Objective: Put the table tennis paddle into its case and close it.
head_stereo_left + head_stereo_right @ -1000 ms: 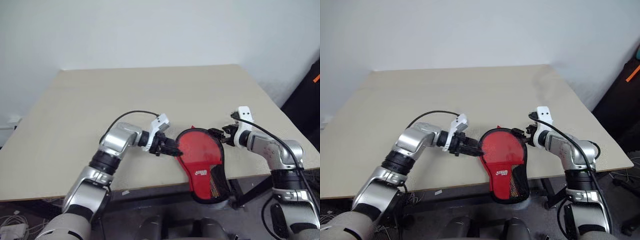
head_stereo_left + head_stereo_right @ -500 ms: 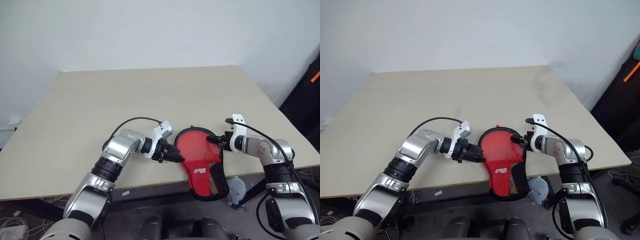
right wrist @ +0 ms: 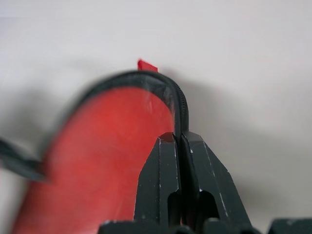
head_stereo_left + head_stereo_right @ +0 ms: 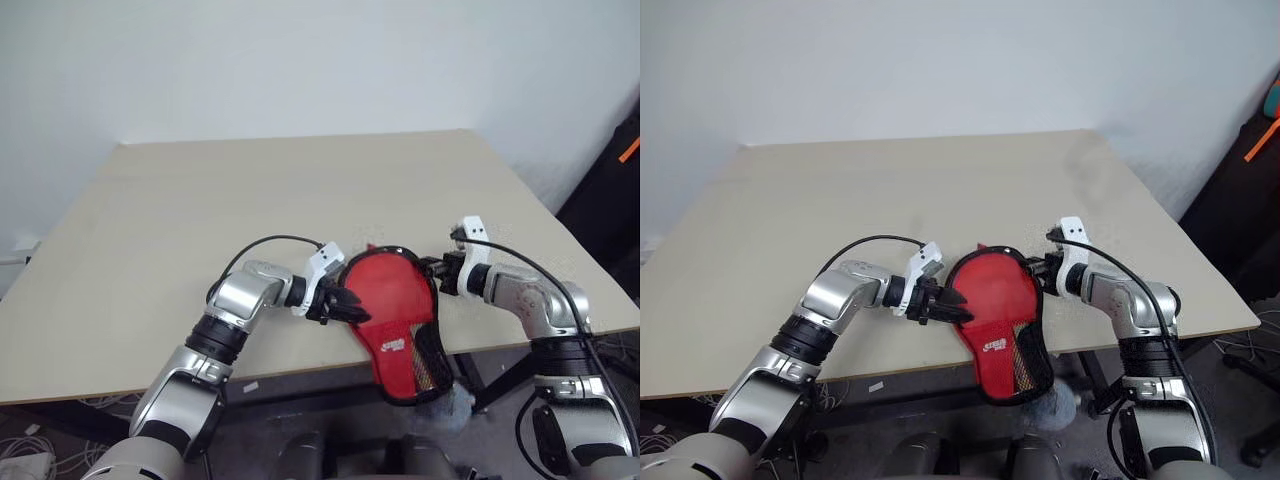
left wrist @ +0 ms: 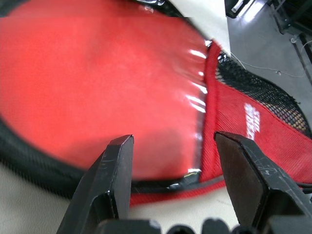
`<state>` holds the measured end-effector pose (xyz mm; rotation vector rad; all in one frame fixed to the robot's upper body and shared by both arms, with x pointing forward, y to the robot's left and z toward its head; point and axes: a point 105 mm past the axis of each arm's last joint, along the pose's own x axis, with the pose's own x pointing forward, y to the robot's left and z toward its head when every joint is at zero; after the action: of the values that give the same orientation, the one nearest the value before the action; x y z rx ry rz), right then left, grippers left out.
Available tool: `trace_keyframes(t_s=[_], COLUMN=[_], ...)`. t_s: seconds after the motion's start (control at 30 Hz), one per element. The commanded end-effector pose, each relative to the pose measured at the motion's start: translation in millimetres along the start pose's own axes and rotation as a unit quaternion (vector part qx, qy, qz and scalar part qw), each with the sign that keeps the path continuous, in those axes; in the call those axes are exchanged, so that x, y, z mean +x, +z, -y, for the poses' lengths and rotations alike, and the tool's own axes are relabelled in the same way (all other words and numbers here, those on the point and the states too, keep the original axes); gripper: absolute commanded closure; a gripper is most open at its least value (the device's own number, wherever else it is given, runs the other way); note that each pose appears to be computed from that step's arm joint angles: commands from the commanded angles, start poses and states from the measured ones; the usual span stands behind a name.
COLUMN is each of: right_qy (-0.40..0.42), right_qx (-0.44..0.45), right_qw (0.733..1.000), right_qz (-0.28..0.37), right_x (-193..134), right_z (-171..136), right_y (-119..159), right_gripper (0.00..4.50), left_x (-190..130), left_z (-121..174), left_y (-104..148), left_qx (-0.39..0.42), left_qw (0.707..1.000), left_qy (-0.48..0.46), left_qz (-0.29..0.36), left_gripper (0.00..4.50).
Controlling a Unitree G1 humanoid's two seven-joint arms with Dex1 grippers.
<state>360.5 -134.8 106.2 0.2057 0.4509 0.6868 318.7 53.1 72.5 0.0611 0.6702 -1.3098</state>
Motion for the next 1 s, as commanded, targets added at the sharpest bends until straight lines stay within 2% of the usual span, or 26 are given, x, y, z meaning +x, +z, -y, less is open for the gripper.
trace_keyframes(t_s=[0.03,0.1,0.17,0.33,0.47,0.73,0.9,1.0], right_qy=[0.105,0.131,0.121,0.008,-0.056,-0.169,-0.172,-0.168], right_qx=[-0.010,-0.001,0.013,0.071,0.105,0.147,0.146,0.160], right_qw=[0.990,0.985,0.984,0.976,0.963,0.934,0.917,0.922], right_qz=[0.088,0.112,0.131,0.205,0.241,0.278,0.328,0.311], right_x=[-11.1,-15.5,-14.4,-3.9,-0.3,6.7,1.2,8.7], right_z=[-40.6,-50.8,-48.9,-13.6,10.1,54.2,55.2,56.2], right_y=[42.4,53.2,62.4,96.5,111.9,118.5,140.7,138.3], right_gripper=[4.47,4.47,4.47,4.47,4.47,4.47,4.47,4.47], left_x=[3.3,4.6,5.2,3.5,1.3,-1.5,-3.8,-4.5], left_z=[1.0,1.6,2.7,3.8,3.7,4.9,4.4,4.9], left_y=[4.5,4.5,5.1,5.9,7.5,4.0,1.1,0.8], left_qx=[0.006,0.004,0.003,0.003,0.002,-0.005,-0.013,-0.014], left_qw=[1.000,1.000,1.000,1.000,1.000,0.999,0.999,0.999], left_qy=[0.001,0.000,-0.002,-0.003,-0.002,0.009,0.017,0.020], left_qz=[0.009,0.011,0.013,0.020,0.026,0.035,0.039,0.041], left_gripper=[1.73,1.73,1.73,1.73,1.73,1.73,1.73,1.73])
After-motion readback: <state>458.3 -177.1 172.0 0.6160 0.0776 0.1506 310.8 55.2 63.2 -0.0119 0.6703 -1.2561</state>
